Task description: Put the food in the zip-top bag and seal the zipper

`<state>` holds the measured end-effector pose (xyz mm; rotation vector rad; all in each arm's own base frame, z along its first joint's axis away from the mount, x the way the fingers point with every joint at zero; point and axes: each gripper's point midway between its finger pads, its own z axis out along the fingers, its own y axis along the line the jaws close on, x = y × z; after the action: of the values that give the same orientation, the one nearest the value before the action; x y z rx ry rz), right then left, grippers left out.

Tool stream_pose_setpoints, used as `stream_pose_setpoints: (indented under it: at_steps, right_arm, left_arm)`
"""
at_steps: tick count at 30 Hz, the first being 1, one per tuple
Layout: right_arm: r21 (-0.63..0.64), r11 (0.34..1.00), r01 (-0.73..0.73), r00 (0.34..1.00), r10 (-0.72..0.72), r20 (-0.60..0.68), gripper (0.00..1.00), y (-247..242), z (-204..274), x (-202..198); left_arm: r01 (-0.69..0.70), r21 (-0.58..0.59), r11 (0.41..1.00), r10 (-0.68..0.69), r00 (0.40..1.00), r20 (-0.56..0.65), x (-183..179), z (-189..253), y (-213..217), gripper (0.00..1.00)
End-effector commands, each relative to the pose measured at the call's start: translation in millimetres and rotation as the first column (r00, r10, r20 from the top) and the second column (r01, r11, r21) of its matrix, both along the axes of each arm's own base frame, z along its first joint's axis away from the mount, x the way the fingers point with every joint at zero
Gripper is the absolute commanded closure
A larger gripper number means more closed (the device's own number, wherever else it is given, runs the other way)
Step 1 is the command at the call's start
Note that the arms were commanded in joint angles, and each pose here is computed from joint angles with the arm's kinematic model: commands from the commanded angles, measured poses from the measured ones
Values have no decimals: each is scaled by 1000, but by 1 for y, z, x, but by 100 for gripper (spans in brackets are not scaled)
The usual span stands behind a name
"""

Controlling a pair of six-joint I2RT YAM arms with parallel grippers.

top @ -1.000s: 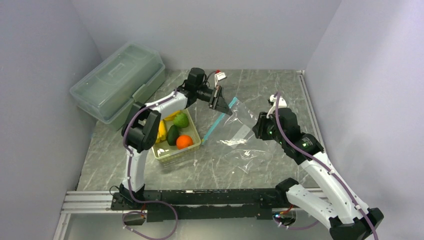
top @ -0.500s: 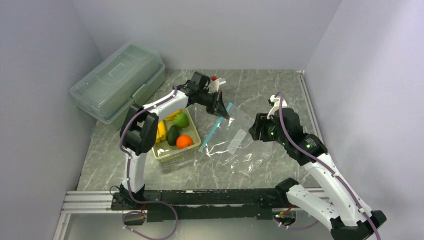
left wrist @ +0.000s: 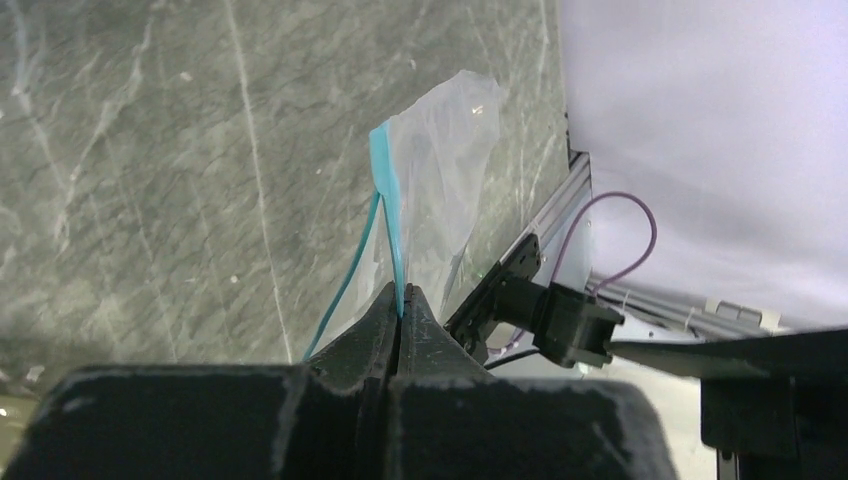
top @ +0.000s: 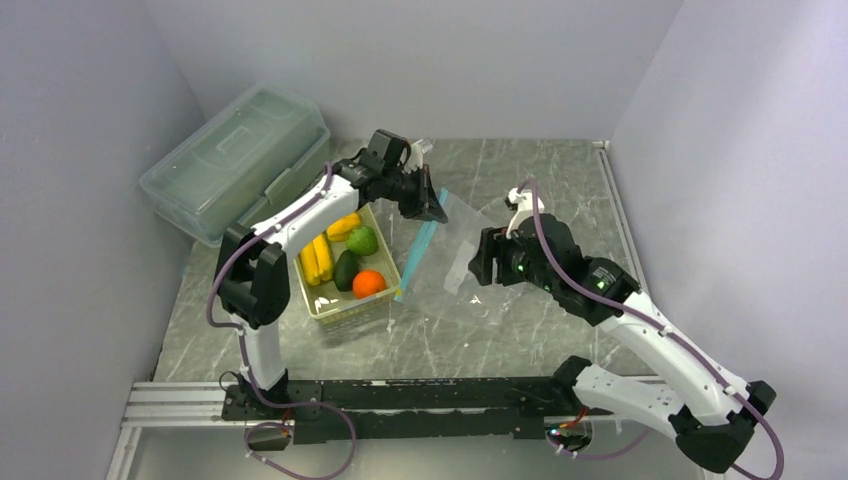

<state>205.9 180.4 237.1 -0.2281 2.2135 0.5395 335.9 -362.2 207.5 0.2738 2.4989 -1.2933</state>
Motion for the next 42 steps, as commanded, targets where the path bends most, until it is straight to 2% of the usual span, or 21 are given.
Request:
stream_pose_setpoints:
  at_steps: [1,7,13,21,26,42]
  right_arm:
    - [54,998,26,998,-29,60,33,14,28,8]
    - [30,1000,6,997,-8,73,30,39,33,10]
    - [3,1000,-18,995,17,94,29,68,38,16]
    - [7,1000,-24,992,23,125,28,95,49,18]
    - [21,999,-35,991,32,131,27,110,54,18]
    - [-46,999,-3,994,8,111,32,129,25,23]
  left_arm:
    - [-144,21,989,145,989,-19,1,23,12,100]
    - [-295,29,955,296,953,-64,-1,35,22,100]
    - [-467,132,874,479,875,-76,-10,37,41,100]
    - [-606,244,757,639,765,-82,-30,35,67,100]
    - [-631,290,719,676,733,-81,-41,32,70,100]
    - [-675,277,684,721,682,-117,-61,44,73,100]
